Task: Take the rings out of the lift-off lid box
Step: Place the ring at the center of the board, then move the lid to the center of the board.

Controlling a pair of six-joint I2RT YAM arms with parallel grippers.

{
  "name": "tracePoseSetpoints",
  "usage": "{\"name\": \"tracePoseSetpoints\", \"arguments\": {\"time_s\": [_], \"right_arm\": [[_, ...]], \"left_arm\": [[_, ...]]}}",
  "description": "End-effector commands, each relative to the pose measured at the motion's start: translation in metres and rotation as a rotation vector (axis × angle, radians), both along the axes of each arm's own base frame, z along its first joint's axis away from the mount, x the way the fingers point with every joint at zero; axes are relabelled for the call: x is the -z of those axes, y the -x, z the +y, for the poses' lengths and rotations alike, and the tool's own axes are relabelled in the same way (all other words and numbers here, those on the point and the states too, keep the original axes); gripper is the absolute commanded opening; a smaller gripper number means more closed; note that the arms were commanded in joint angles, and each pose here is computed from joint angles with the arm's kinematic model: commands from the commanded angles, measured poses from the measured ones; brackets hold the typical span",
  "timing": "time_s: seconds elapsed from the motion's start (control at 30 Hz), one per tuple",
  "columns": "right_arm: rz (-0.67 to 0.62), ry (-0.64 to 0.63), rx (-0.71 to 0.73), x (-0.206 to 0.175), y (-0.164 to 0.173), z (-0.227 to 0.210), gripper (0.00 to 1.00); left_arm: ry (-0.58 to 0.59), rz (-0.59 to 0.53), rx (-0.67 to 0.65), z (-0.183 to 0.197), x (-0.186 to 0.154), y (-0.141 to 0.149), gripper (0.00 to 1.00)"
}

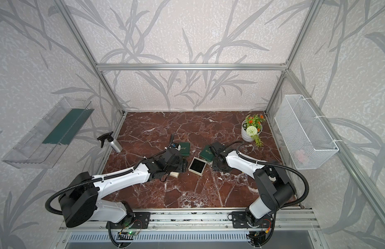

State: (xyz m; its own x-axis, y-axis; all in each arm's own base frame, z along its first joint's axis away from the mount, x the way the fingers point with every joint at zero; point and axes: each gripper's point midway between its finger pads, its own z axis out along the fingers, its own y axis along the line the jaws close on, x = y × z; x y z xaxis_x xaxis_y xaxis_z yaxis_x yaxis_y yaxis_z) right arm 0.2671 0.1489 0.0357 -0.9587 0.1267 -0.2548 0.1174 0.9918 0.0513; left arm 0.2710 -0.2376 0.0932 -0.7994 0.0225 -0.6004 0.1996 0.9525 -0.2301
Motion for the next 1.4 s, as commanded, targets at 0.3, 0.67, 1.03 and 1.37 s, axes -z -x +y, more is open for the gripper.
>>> {"name": "tracePoseSetpoints", "arguments": {"time_s": [0.3,0.67,1.03,1.37], "right_arm": [[-0.059,-0.269,-0.083,-0.027,0.002,0.062,0.75],[-0.131,-0.423,-0.276,-0.065,0.027,0.110,0.76],[-0.135,-0.505,-0.317,-0.069,0.036,0.133,0.77],[-0.096,-0.510,-0.338,-0.066,0.040,0.152,0.85]], "left_arm": [[-0.048,0.010,-0.166,0.066,0.011,0.001,0.82],[-0.055,0.073,-0.268,0.108,0.038,-0.006,0.77],[0.000,0.157,-0.212,0.091,0.061,0.000,0.69],[0.128,0.205,-0.180,0.064,0.065,0.017,0.67]]}}
